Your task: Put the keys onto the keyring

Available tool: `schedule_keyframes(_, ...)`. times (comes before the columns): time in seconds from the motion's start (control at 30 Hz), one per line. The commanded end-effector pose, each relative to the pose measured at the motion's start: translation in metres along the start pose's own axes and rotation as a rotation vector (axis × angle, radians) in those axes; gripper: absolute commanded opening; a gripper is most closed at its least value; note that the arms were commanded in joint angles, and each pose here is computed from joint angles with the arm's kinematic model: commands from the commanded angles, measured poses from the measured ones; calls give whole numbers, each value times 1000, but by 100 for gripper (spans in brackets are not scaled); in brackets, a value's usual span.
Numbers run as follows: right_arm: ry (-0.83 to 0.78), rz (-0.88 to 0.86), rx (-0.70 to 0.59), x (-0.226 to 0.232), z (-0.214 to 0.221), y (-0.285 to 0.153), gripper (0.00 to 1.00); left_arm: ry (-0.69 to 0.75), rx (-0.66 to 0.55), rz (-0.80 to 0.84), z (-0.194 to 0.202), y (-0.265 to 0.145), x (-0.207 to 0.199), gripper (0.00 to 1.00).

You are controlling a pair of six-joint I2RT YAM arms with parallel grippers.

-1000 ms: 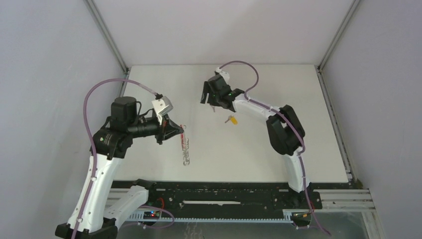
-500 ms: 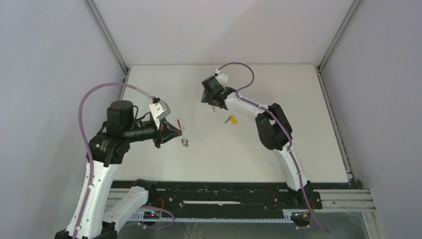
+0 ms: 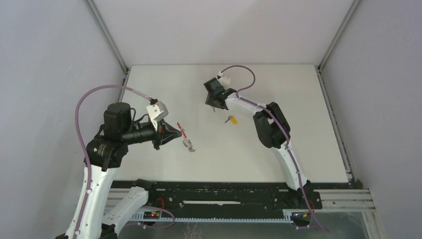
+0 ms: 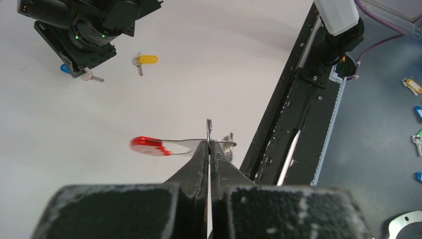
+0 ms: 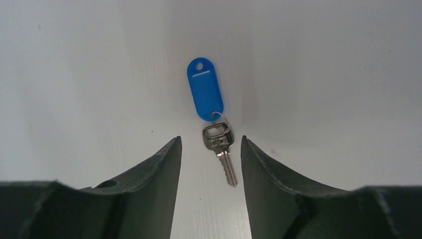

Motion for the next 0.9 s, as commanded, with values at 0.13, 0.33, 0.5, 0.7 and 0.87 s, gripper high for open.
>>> schedule_keyframes(0.13,74,-27,62,5,-1,11,55,31,-66,24,-12,-7,-10,0)
schedule_keyframes(0.33,73,-8,133,3,19,19,41,45,-74,11,-12,-9,-12,0)
schedule_keyframes(0.5,68,17,155,-3,21,17,38,61,-85,6,-14,-12,-14,0)
schedule_keyframes(0.7,32,20,175,-6,25,11,21,85,-100,-19,-15,-15,-15,0)
schedule_keyframes(0.87,16,-23,197,-15,39,-7,13,96,-112,-17,-15,-19,-19,0)
Point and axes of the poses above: each gripper's point midway between its finger pads, its own y axis out along the fingers, its own x axis along the line the jaws close on, z = x × y, the point moved 9 cm from there along -y, back along the fingers, and after that the axes turned 11 degrees about -y, right-handed, at the moved point
